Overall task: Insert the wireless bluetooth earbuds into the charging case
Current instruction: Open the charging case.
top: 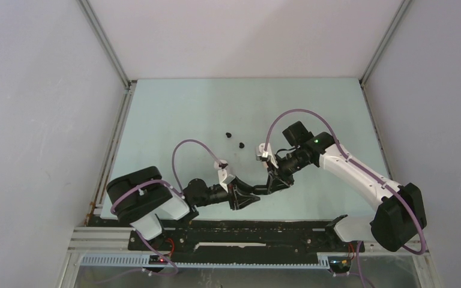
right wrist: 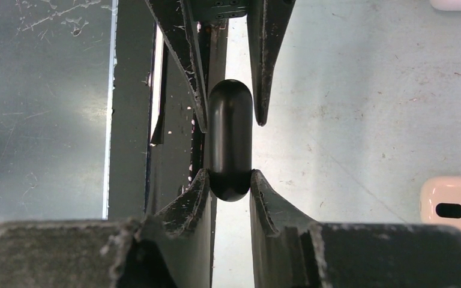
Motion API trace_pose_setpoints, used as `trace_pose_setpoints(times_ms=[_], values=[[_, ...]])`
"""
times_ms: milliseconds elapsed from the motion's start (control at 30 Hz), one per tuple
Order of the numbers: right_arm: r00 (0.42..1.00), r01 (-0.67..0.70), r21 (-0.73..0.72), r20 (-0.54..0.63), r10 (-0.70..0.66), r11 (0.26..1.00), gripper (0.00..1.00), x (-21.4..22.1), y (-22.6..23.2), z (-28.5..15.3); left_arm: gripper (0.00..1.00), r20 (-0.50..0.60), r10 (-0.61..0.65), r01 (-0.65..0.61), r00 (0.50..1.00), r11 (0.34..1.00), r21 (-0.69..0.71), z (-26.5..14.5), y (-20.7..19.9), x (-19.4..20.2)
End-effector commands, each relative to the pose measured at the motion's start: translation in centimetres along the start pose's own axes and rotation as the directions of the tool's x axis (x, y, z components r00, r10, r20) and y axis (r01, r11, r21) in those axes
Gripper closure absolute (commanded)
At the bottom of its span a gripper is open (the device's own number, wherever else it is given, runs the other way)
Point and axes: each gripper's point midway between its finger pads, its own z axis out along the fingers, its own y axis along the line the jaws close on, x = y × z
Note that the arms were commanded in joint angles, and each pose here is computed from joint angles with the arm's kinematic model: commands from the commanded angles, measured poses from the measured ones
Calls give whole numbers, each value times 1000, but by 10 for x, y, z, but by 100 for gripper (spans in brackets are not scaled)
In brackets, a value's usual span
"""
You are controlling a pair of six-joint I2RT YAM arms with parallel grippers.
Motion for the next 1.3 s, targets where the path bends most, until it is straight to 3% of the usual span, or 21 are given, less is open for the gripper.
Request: trace_pose_setpoints(times_ms=[0,600,1100,1267], values=[[999,34,10,19,-34,999,90,-6,0,-3,55,91,-8,6,996,1000,28,-1,-5,-26],[1000,27,5,7,-27,1000,90,-3,-1,0,50,76,-34,26,997,995,100,3,-14,-28],[999,32,-23,5,-32,999,90,-3,5,3,47,102,-58,53,993,997,56,7,-3,-35],[1000,29,-24,4,-29,999,90,-3,4,3,51,96,-48,41,994,997,71,8,-4,-34]])
